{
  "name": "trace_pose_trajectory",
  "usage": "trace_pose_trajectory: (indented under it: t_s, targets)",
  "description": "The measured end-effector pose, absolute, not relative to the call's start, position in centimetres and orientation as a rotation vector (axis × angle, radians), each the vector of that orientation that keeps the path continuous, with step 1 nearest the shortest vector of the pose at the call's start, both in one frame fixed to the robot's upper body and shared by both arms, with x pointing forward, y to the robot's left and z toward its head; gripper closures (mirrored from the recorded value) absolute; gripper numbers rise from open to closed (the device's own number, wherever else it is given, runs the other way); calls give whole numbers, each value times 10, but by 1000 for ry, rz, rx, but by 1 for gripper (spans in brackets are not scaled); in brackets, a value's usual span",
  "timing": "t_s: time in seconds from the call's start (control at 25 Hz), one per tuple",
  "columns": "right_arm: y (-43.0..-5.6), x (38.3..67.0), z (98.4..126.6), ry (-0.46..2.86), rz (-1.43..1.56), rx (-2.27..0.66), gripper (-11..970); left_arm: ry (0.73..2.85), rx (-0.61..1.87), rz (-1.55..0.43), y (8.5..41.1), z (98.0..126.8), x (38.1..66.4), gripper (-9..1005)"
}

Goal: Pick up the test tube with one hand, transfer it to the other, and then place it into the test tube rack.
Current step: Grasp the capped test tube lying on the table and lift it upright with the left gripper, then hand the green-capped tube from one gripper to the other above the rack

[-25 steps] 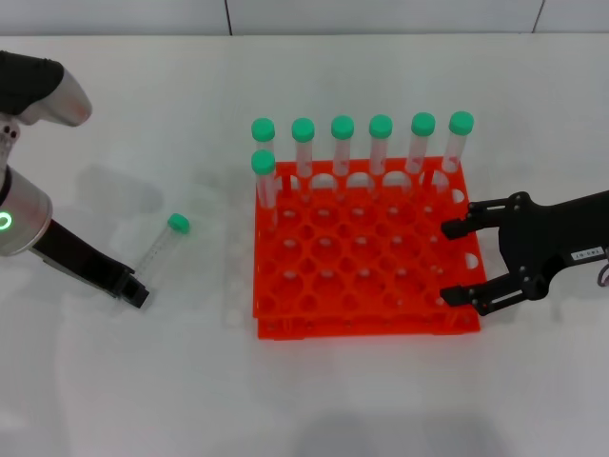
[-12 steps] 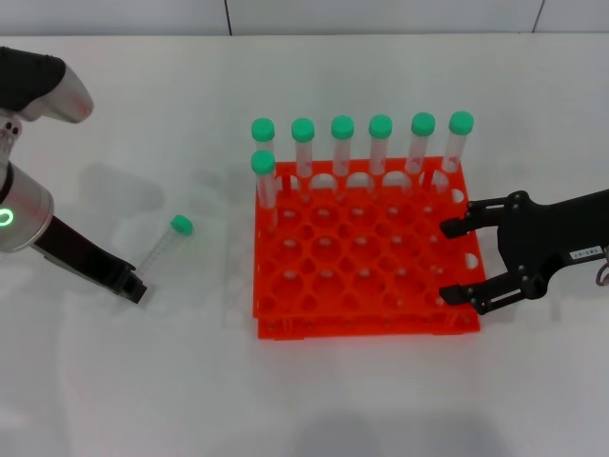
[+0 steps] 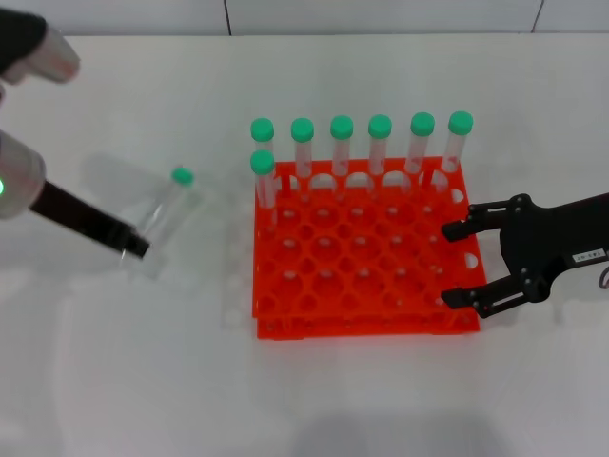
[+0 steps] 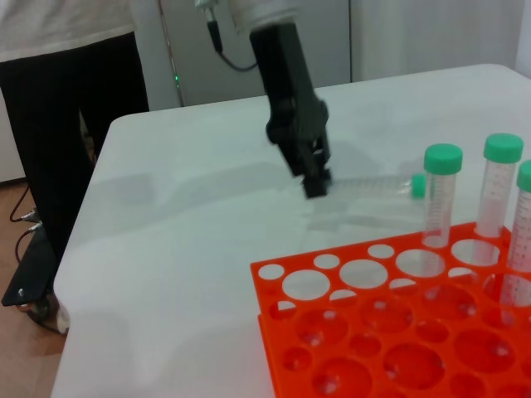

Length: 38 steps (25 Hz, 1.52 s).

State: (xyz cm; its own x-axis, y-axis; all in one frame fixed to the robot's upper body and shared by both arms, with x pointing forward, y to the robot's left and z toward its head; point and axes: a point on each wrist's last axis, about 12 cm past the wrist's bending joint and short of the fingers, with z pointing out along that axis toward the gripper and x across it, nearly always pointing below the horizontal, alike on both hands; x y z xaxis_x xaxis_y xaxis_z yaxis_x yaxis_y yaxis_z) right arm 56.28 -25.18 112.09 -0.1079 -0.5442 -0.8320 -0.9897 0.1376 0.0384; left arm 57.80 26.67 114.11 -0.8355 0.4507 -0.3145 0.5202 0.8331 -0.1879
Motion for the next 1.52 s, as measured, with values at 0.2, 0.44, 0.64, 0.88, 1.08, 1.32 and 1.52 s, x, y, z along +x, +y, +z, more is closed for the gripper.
trace_pose_trajectory:
  t_s: [0.2,0.44,0.64,0.88,1.08,1.32,1.52]
  targets:
    - [-253,562,1120,1742,840,-1477,105,2606,748,-401,270,1161,575,794]
    - [-254,560,1119,1745,849,-1468,106,2250,748,-435,277,1181,572,790]
    - [-254,558,1117,1748,849,-1459,105,1994,778,-504,277,1179,571,786]
    - [-252,559,1117,1743,850,-1459,105,1797,873,-647,262,1167,576,781]
    - [-251,559,1118,1736,851,-1457,105,1731,1027,-761,241,1160,583,777]
    - [-250,560,1119,1726,848,-1462,106,1669,1224,-909,224,1160,590,772]
    - [-251,560,1119,1722,845,-1460,106,1682,1292,-933,221,1159,592,769]
